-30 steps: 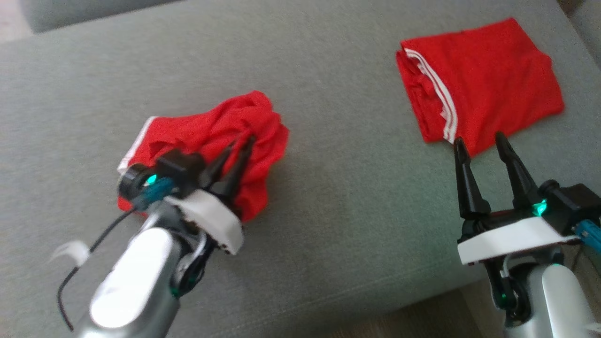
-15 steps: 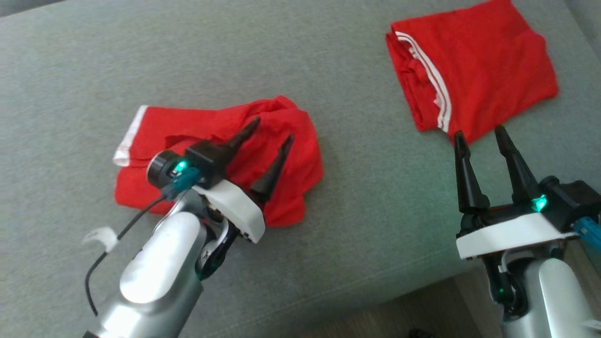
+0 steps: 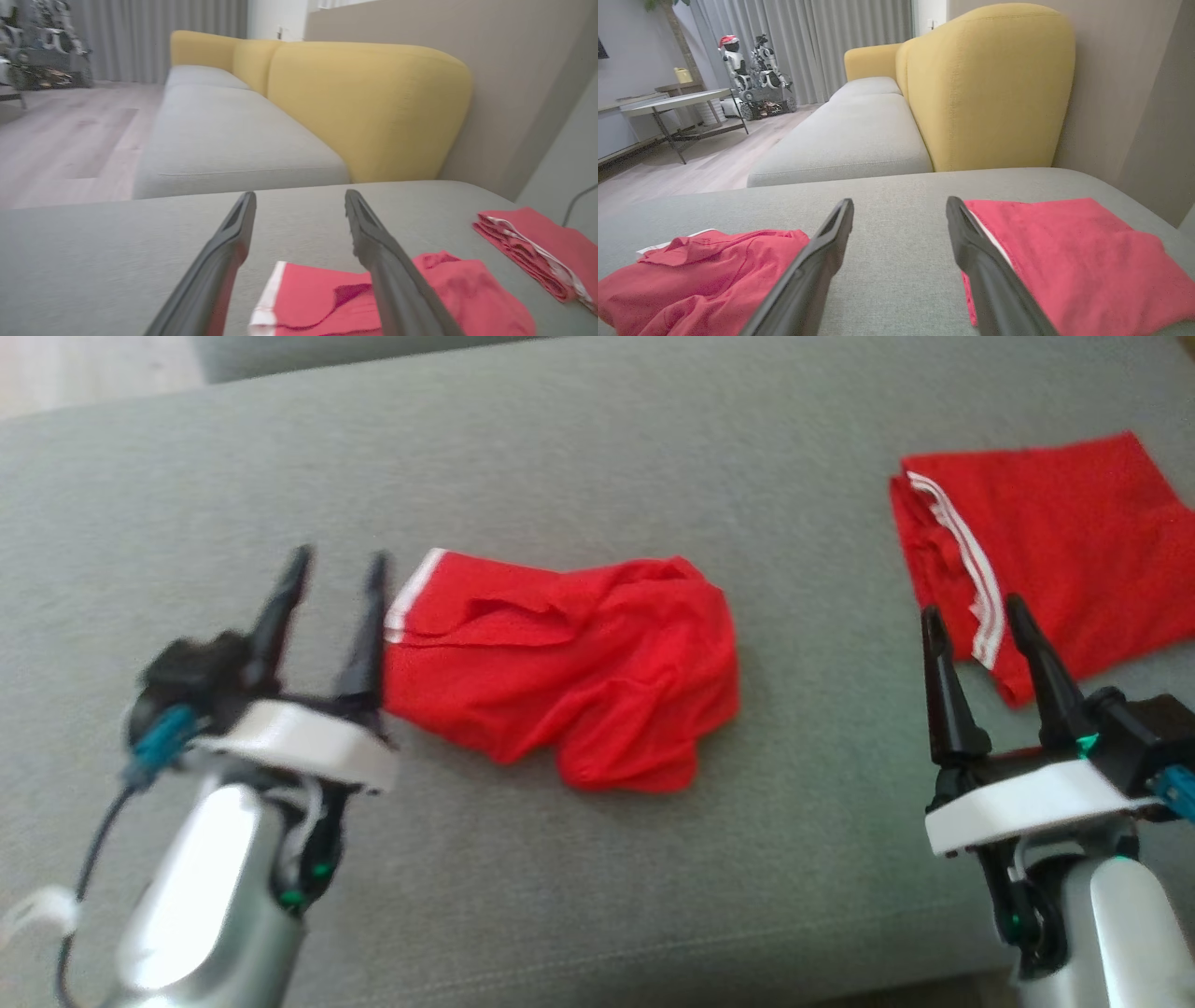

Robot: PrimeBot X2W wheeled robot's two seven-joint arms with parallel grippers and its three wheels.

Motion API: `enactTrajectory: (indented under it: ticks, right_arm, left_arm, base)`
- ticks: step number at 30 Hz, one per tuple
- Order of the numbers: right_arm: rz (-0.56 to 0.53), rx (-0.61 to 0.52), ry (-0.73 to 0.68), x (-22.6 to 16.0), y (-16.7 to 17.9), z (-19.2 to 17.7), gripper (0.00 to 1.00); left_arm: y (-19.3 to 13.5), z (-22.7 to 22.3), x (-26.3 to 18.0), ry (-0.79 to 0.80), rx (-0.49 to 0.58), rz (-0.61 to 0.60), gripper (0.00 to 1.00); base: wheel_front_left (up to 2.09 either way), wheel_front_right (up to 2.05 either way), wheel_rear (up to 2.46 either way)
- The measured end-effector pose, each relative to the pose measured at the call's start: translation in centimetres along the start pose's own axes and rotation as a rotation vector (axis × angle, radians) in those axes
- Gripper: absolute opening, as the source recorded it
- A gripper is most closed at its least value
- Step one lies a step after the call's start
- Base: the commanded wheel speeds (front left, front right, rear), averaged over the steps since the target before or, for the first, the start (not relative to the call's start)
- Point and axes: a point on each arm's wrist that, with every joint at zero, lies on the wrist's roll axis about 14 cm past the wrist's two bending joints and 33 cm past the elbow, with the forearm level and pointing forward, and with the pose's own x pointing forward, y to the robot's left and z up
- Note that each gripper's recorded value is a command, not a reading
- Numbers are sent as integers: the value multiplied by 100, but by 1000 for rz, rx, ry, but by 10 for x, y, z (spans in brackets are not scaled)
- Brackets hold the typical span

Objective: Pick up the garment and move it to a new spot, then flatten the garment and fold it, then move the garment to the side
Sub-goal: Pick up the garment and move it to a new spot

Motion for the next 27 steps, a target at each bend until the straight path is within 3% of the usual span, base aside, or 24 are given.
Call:
enactTrajectory:
  ticks: [5, 10, 27]
  right_arm:
    - [47, 0, 6, 0, 16, 2, 100]
    - [75, -2, -7, 2, 25, 8, 100]
    - [71, -10, 5, -25, 25, 10, 100]
  left_arm:
    - [53, 15, -39, -18, 35, 171, 100]
    - [83, 19, -77, -14, 54, 275, 100]
    - [63, 17, -124, 49, 59, 255, 100]
  base:
    - [0, 0, 0]
    - [0, 0, 0]
    - [0, 0, 0]
